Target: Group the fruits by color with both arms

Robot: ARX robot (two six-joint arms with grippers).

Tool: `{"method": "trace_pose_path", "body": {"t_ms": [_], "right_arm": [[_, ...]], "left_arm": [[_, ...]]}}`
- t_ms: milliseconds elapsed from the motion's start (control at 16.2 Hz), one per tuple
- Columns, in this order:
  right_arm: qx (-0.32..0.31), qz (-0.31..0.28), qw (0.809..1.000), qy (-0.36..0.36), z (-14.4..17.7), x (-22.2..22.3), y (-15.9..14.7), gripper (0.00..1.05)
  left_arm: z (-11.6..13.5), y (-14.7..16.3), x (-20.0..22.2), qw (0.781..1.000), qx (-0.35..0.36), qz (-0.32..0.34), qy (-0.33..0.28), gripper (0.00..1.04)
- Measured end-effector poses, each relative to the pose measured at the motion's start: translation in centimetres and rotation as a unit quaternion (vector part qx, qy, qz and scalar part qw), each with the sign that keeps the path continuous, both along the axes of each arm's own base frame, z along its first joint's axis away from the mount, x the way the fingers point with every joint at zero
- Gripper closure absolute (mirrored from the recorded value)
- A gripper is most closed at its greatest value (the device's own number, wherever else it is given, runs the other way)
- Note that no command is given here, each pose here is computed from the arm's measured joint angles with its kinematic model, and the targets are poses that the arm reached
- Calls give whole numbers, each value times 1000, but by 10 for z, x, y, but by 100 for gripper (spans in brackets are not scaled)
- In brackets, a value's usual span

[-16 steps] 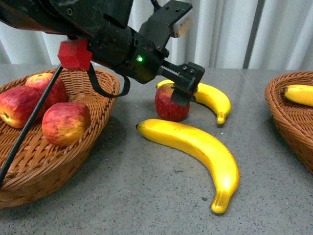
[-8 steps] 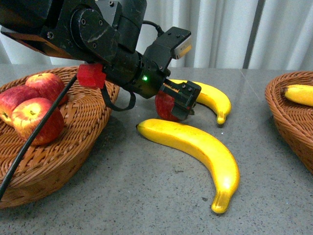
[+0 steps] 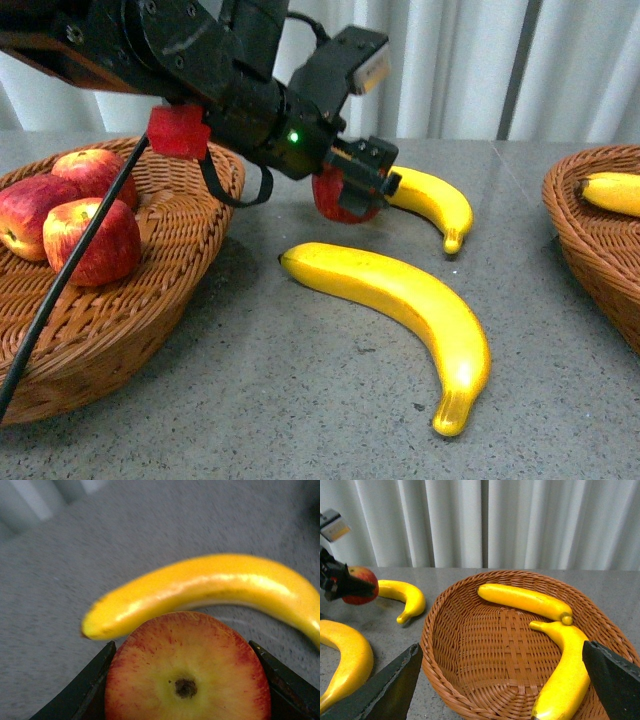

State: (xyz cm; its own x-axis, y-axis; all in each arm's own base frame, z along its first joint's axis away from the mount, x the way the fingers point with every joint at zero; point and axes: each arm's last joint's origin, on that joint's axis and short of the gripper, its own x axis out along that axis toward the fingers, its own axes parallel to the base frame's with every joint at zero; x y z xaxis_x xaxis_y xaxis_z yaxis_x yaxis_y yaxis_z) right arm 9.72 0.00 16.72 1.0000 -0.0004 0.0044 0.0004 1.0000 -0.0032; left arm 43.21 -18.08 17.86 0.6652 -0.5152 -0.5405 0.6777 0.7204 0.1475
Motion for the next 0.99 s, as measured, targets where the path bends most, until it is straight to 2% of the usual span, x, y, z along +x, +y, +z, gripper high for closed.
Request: {"method": "trace_pose_path", "body": {"t_ms": [185,309,494,680,742,865,927,989], "right_arm": [[0,0,1000,0,0,0,0,7],[0,0,1000,0,0,0,0,7],[0,0,1000,0,0,0,0,7],[0,0,1000,0,0,0,0,7],[0,0,1000,0,0,0,0,7],[0,0,1000,0,0,0,0,7],[0,0,1000,0,0,0,0,7],[0,0,1000,0,0,0,0,7]], "left_arm": [[59,24,-18,992,-44,96,-63,36],[75,50,-38,979,-64,183,-64,36],[60,92,-61,946,-72,315,-37,37],[48,122,-62,919,-89,384,-25,37],[48,122,-62,918,-93,385,-23,35],[48,122,-61,918,-99,382,-27,12],[50,120,-61,920,-107,375,-34,5],[52,120,-63,922,-115,366,-42,7]]}}
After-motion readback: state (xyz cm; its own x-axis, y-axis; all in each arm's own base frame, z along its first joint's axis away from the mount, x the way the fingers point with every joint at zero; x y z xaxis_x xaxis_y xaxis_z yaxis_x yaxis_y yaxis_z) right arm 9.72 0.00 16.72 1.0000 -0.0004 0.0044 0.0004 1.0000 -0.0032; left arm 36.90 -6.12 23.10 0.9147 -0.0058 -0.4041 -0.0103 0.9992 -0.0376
